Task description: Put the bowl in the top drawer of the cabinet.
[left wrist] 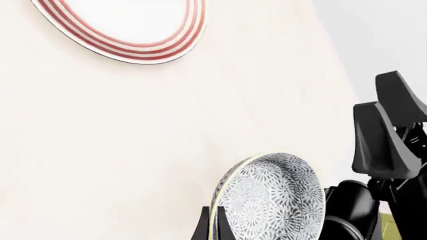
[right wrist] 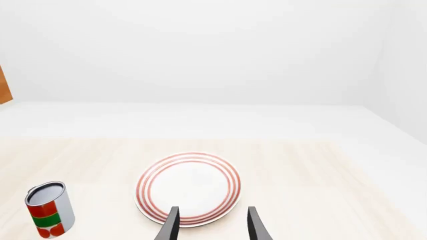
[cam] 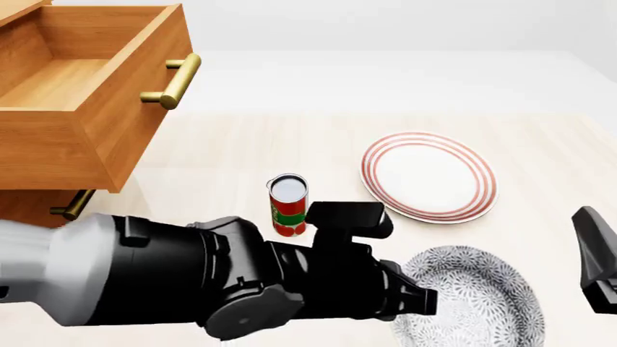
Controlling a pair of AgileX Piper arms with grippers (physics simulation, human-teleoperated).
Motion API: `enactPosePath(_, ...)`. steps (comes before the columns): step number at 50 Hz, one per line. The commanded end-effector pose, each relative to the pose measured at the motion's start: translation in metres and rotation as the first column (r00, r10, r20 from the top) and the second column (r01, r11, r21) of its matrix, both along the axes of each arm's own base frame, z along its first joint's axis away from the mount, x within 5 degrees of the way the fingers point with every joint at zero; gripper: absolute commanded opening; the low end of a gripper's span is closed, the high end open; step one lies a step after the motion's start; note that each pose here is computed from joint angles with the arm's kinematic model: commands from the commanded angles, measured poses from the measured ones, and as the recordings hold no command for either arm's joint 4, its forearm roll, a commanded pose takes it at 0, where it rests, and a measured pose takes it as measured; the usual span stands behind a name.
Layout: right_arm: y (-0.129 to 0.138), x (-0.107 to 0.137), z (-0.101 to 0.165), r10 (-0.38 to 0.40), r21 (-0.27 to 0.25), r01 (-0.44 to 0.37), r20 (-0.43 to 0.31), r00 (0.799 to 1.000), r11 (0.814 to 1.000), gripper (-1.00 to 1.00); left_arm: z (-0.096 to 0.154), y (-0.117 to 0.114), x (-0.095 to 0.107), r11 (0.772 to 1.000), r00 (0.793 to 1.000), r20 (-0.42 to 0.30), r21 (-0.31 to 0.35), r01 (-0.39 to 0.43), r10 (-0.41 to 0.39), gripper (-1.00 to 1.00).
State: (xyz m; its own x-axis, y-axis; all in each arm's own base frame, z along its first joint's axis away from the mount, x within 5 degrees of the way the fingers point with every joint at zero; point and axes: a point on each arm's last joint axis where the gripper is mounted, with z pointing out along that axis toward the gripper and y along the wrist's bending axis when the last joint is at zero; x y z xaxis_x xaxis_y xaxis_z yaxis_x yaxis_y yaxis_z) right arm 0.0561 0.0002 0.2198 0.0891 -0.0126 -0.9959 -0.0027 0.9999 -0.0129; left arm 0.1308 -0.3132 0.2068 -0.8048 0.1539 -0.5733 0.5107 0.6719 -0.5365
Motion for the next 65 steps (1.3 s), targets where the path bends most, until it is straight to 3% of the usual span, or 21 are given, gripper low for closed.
enactPosePath(1, 0.0, 0.0, 0.001, 0.0, 0.0, 0.0, 0.0, 1.0, 1.0, 1.0, 0.022, 0.011, 0.007, 0.999, 0.999, 0.019, -0.027, -0.026, 0.027, -1.0)
enactPosePath(32, 0.0, 0.0, 0.001, 0.0, 0.0, 0.0, 0.0, 1.0, 1.0, 1.0, 0.046, 0.037, 0.016, 0.997, 0.996, 0.055, -0.038, -0.066, 0.068, -1.0)
enactPosePath(65, 0.0, 0.0, 0.0, 0.0, 0.0, 0.0, 0.0, 1.0, 1.0, 1.0, 0.099, 0.067, 0.028, 0.991, 0.987, 0.099, -0.048, -0.124, 0.128, -1.0)
